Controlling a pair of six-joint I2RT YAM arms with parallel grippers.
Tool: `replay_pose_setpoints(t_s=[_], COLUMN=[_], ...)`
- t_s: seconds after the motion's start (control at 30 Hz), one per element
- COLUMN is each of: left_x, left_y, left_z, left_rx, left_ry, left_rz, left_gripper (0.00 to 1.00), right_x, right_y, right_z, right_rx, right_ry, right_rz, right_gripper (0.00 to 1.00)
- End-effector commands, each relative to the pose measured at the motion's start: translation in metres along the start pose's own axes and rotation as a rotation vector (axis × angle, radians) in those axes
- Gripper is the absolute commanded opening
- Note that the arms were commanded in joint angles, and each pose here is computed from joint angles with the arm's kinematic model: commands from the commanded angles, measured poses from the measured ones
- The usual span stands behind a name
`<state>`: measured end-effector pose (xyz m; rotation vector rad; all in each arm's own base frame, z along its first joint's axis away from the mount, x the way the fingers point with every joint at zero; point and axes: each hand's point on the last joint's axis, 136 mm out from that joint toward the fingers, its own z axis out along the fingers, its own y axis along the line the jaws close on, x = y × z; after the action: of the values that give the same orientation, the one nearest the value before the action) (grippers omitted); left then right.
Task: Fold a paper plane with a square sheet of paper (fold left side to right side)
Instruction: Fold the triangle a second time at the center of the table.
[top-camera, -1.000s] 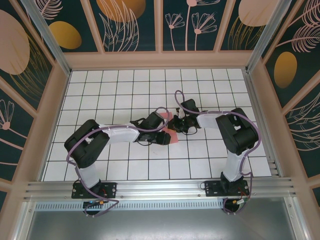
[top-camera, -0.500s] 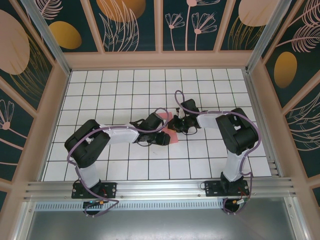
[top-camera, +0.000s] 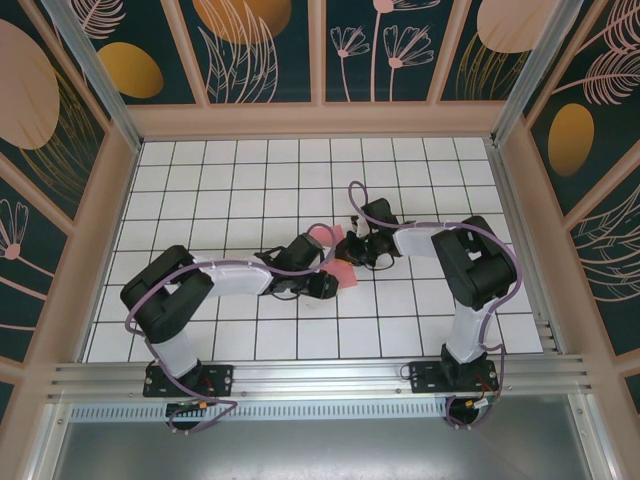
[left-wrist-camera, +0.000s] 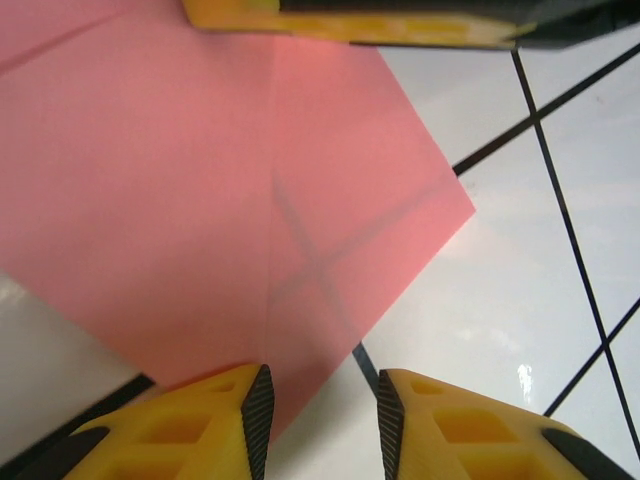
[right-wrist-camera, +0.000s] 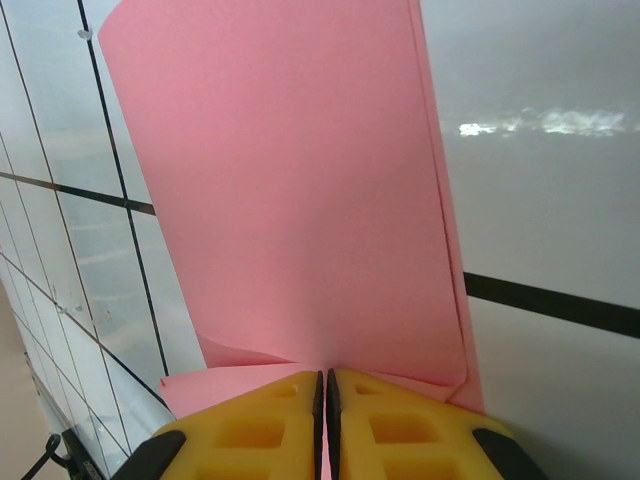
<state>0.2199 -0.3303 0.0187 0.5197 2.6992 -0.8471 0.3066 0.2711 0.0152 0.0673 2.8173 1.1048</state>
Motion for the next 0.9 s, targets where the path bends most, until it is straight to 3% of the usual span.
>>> replay_pose_setpoints(t_s=[0.0, 0.2, 0.37, 0.63, 0.87], left_x=[0.066, 0.073, 0.063, -0.005, -0.029], left_y=[0.019, 0.007, 0.003, -0.020, -0.028], left_z=[-0.001, -0.001, -0.014, -0.055, -0.032], left_rx=[-0.059, -0.032, -0.040, 0.083, 0.118], left_ry=[0.208, 0.229, 0.183, -0.024, -0.021], left_rz=[-0.058, -0.019, -0.020, -0.058, -0.033], left_gripper=[0.37, 0.36, 0.37, 0.38, 0.39], right_x=[0.018, 0.018, 0.018, 0.018, 0.018], right_y=[-0.043, -0.043, -0.043, -0.043, -0.042], right_z=[0.010, 0.011, 0.010, 0.010, 0.009], right_rx=[0.146, 0.147, 0.147, 0.144, 0.145], right_ry=[0.060, 0.063, 0.064, 0.061, 0.062], right_rz=[0.060, 0.061, 0.060, 0.061, 0.060], right_gripper=[0.14, 0.14, 0.14, 0.14, 0.14])
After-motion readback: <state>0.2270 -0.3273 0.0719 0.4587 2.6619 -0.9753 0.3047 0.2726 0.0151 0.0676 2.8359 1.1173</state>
